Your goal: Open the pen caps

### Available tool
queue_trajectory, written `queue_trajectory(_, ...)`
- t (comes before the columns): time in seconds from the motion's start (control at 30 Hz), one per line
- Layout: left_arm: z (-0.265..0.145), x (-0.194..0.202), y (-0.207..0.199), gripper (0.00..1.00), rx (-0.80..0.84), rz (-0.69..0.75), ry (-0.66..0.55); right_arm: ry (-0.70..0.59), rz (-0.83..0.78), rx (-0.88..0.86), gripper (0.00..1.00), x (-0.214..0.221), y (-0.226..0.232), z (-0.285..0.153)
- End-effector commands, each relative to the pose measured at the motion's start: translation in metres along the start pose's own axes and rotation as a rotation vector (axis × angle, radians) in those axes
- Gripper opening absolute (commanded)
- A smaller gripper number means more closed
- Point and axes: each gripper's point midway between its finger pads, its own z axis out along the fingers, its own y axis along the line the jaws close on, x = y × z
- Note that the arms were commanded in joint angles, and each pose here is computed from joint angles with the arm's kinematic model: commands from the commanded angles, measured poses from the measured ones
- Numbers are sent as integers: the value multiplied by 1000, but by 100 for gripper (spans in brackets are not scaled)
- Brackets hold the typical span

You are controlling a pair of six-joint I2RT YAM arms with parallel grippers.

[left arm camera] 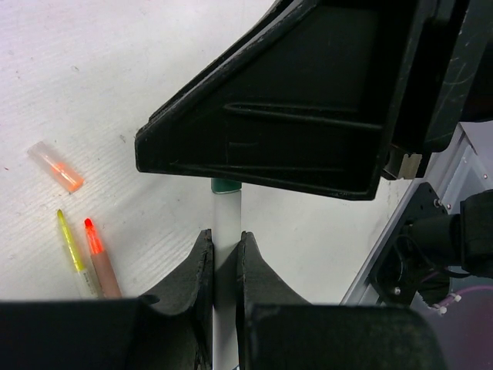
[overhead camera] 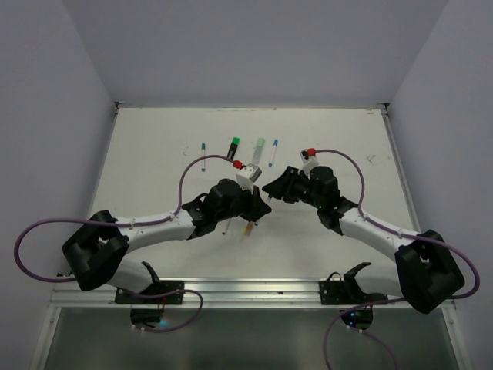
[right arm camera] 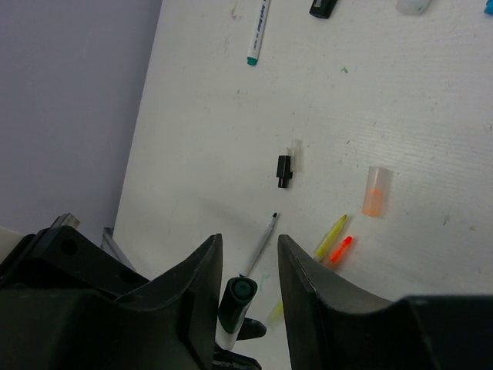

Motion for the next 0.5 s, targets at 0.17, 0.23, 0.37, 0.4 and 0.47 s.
queue_trajectory(0.17,2,-33,-13,0,33,-5,-105,-12,-3,-51,22,-2,12,4)
queue_trajectory(0.23,2,-32,-13,0,32,-5,-104,-9,-2,-53,14,-2,13,4)
queue_trajectory(0.37,2,-28,-10,0,27,-1,-89,-26,-8,-38,0,-8,13,4)
queue_trajectory(0.4,2,-26,-9,0,25,1,-83,-44,-22,-29,0,-13,14,3)
queue_trajectory(0.47,2,-20,-7,0,16,3,-67,-61,-31,-13,0,-20,17,2)
